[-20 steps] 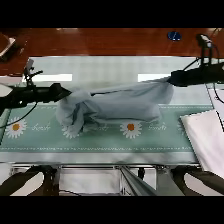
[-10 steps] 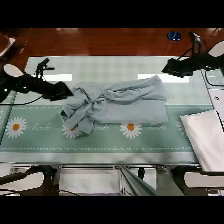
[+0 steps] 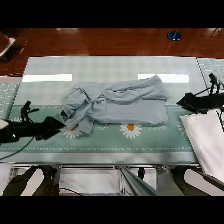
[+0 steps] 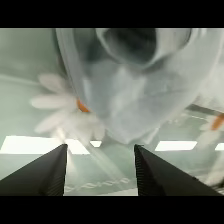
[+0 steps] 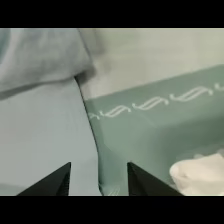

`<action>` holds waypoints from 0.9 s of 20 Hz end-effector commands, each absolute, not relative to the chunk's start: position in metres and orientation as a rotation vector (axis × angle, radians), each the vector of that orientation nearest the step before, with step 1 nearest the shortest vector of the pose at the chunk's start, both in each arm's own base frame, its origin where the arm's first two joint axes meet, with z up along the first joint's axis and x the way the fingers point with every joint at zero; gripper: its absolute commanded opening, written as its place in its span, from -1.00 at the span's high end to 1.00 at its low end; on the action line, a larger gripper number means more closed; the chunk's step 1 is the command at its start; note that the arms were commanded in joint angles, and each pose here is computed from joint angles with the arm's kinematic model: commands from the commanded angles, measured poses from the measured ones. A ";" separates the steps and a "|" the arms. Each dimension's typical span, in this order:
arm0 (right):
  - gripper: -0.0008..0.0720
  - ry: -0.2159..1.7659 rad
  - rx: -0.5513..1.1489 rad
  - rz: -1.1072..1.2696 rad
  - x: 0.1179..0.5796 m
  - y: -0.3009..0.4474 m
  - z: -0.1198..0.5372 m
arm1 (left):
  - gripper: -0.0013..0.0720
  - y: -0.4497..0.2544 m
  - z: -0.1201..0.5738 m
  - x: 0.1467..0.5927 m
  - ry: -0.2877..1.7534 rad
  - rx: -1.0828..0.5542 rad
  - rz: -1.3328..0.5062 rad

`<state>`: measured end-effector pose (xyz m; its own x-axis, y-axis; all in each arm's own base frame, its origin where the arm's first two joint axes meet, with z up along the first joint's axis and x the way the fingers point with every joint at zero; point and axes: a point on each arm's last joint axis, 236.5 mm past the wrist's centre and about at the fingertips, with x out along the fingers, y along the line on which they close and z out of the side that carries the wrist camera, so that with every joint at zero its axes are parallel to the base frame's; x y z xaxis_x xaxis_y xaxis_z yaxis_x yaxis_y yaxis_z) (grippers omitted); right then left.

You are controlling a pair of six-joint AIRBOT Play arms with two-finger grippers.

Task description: Fold the shirts.

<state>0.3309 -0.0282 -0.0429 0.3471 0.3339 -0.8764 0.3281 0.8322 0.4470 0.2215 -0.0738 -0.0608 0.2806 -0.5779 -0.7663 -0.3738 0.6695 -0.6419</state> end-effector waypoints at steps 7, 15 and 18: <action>-0.13 1.242 0.707 -0.022 0.301 -0.016 -0.070 | -0.42 -0.098 -0.087 0.255 1.015 -1.014 -0.078; -0.13 1.354 0.705 0.023 0.295 0.012 -0.094 | 0.92 -0.113 -0.084 0.267 1.001 -0.957 -0.106; -0.13 1.413 0.789 0.062 0.295 0.034 -0.111 | 0.92 -0.117 -0.084 0.265 1.015 -0.961 -0.121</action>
